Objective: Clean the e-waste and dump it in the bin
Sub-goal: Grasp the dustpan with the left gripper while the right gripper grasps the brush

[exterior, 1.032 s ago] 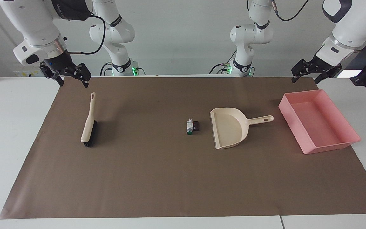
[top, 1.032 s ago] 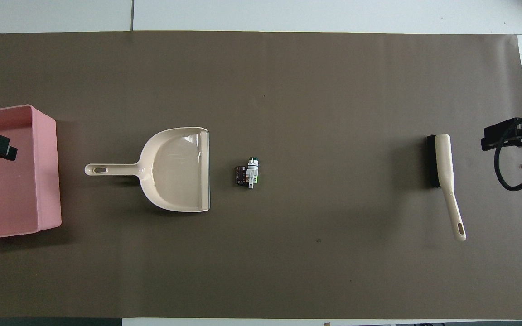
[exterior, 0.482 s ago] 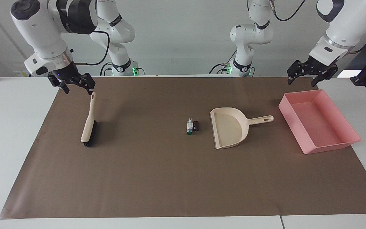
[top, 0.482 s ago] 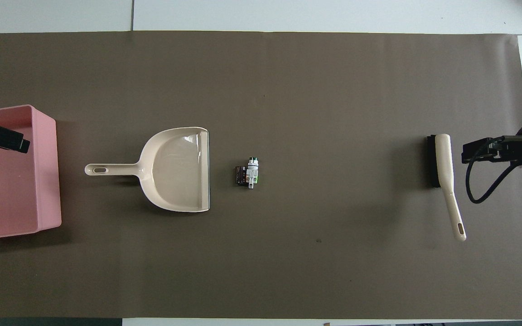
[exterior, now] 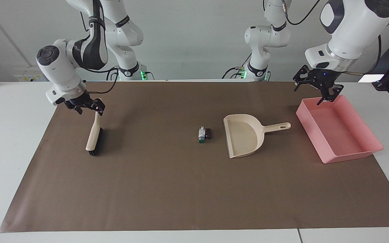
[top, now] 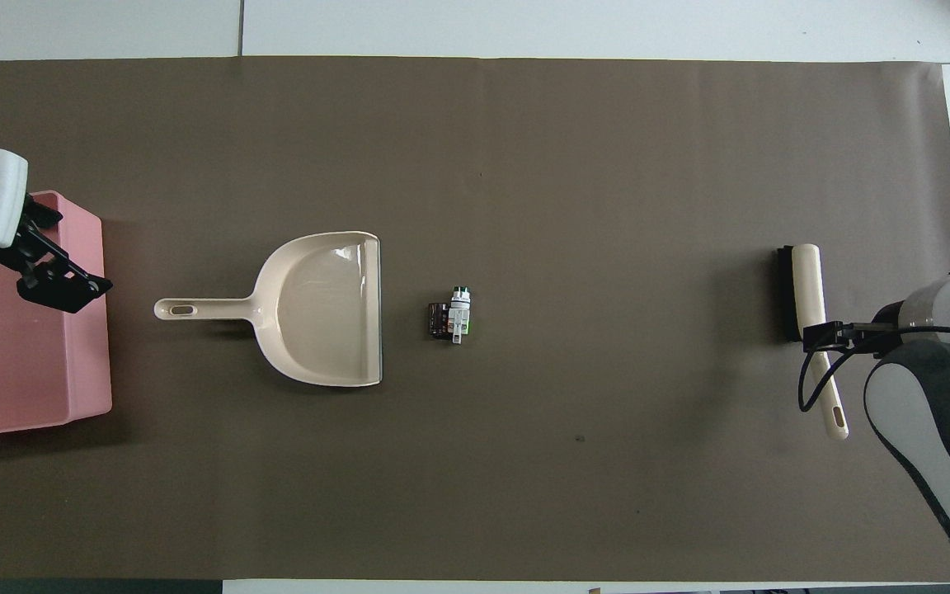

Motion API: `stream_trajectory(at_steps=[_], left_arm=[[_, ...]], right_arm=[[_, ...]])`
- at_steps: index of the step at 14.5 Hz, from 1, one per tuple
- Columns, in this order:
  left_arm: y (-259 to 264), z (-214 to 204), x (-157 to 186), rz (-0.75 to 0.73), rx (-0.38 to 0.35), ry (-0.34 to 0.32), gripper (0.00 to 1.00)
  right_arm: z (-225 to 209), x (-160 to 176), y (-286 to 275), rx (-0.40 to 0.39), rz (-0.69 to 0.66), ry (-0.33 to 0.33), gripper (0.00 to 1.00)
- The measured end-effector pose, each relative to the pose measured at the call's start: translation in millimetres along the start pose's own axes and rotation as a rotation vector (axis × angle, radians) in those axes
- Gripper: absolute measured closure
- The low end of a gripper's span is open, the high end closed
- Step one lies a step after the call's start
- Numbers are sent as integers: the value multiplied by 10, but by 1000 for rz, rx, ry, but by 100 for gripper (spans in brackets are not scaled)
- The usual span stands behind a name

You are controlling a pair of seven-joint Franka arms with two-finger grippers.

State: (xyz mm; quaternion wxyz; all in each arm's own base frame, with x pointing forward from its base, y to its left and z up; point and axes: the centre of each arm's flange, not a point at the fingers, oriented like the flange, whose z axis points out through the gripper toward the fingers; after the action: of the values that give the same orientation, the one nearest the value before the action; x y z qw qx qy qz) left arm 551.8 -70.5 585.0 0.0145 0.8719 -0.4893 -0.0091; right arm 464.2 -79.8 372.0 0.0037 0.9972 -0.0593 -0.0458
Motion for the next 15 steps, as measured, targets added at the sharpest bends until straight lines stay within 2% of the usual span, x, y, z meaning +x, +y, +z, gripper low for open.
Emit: stream_trajectory(at_steps=[4,7,12,13,14,15], left_arm=[[136,431,118,270,-36,-27,1],[253,790,130,361,-62,-110,2],[467,1337,318,439,-5,-141,1],[534,1447,364,444,11,-150,2],[625,1570,425,448,37,-169,2],[723,1697,481,455,66,-190,3]], right_arm=[[310,-160,11,3,4,-38,0],[322,-170,10,3,3,-41,0],[366,-203,61,6,-23,-51,7],[371,-207,63,6,-23,-52,14],[374,-209,62,7,-23,-53,14],[375,-211,62,7,-23,-53,20]])
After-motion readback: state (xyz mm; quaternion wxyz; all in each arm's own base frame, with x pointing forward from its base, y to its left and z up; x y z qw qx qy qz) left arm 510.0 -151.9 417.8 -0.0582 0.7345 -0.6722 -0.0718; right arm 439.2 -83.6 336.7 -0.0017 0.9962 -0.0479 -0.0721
